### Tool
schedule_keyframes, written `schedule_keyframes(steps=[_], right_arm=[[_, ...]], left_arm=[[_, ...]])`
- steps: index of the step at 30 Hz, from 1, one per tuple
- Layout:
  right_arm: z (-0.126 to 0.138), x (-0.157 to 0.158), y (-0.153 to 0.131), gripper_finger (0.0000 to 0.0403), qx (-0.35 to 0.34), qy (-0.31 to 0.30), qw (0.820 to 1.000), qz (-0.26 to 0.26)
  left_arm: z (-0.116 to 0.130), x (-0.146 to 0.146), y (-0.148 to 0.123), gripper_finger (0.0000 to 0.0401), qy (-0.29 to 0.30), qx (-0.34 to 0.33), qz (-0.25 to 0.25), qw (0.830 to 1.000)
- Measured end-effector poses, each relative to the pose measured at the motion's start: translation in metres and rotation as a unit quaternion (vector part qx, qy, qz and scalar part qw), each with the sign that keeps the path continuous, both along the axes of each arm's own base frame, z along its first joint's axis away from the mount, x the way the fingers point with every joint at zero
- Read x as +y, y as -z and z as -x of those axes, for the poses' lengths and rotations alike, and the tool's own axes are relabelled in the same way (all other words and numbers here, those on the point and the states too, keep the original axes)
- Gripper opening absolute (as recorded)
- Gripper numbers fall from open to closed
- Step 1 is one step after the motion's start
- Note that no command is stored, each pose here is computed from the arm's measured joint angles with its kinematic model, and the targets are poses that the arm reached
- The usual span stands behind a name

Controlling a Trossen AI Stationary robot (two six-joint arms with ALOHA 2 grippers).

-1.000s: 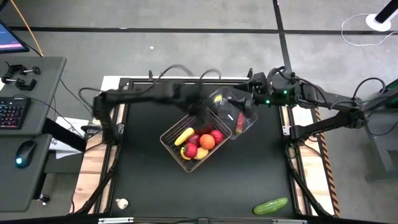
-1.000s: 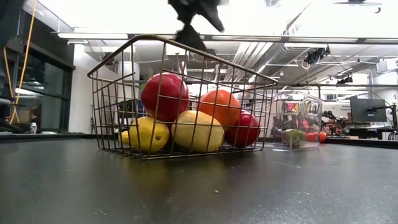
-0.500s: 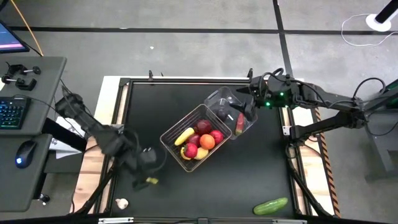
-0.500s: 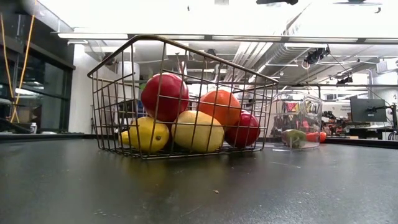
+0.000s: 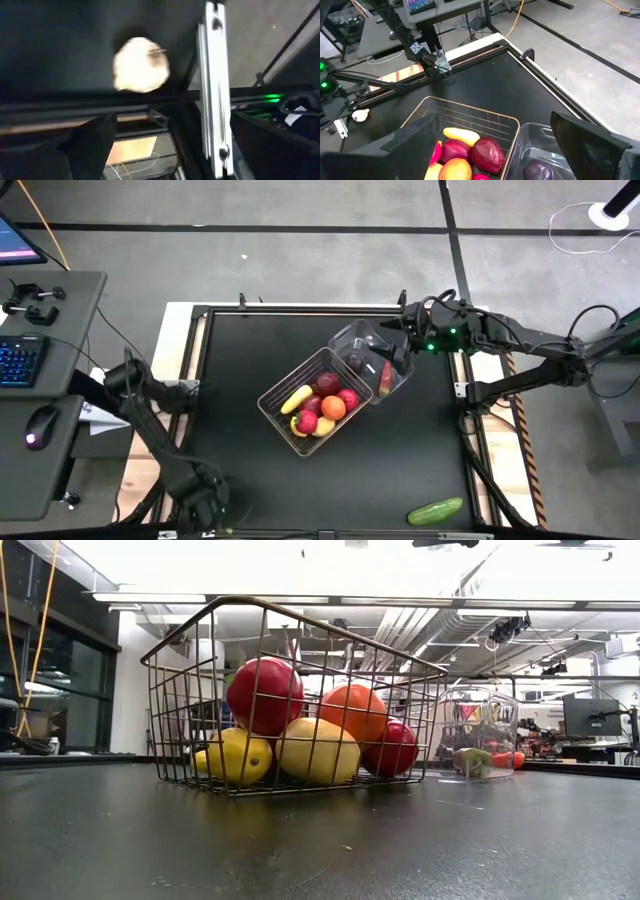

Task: Sort produce into baskets
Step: Put the garlic into the transparent bin

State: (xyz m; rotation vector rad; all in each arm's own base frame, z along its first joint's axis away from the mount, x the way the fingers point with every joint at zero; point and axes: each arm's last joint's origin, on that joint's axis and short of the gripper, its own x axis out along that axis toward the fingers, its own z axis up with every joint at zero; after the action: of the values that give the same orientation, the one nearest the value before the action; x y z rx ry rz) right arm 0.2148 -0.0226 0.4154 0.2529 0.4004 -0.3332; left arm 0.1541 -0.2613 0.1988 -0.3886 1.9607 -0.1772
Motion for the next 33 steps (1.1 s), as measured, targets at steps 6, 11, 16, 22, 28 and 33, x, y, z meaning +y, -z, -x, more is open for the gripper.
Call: schedule_keyframes(steps=[6,11,16,22,28,33], right_arm=[[0.000,0.000,0.000,0.0372,0.000,0.000,1.000,0.000],[0.000,0.000,0.000,0.0372,0.000,0.000,1.000,0.000],[0.000,0.000,0.000,0.0372,0.000,0.000,1.000,-0.001],[0.000,0.000,0.000,0.0372,0.000,0.000,1.000,-0.001],[0.000,0.000,0.000,0.0372,0.001,0.000,1.000,-0.001],[0.000,0.000,0.001,0.0372,0.002,0.000,1.000,-0.001]], left_arm=[[0.008,-0.010,0.024,0.0376,0.029,0.011,-0.052,0.998],[0.007,-0.013,0.041,0.0376,0.047,0.014,-0.074,0.996],[0.008,-0.015,0.052,0.0373,0.060,0.012,-0.094,0.994],[0.003,-0.012,0.053,0.0284,0.057,-0.017,-0.114,0.992],[-0.006,-0.002,0.040,0.0092,0.055,-0.037,-0.102,0.993],[-0.022,0.031,-0.012,0.0069,0.024,-0.139,-0.084,0.986]])
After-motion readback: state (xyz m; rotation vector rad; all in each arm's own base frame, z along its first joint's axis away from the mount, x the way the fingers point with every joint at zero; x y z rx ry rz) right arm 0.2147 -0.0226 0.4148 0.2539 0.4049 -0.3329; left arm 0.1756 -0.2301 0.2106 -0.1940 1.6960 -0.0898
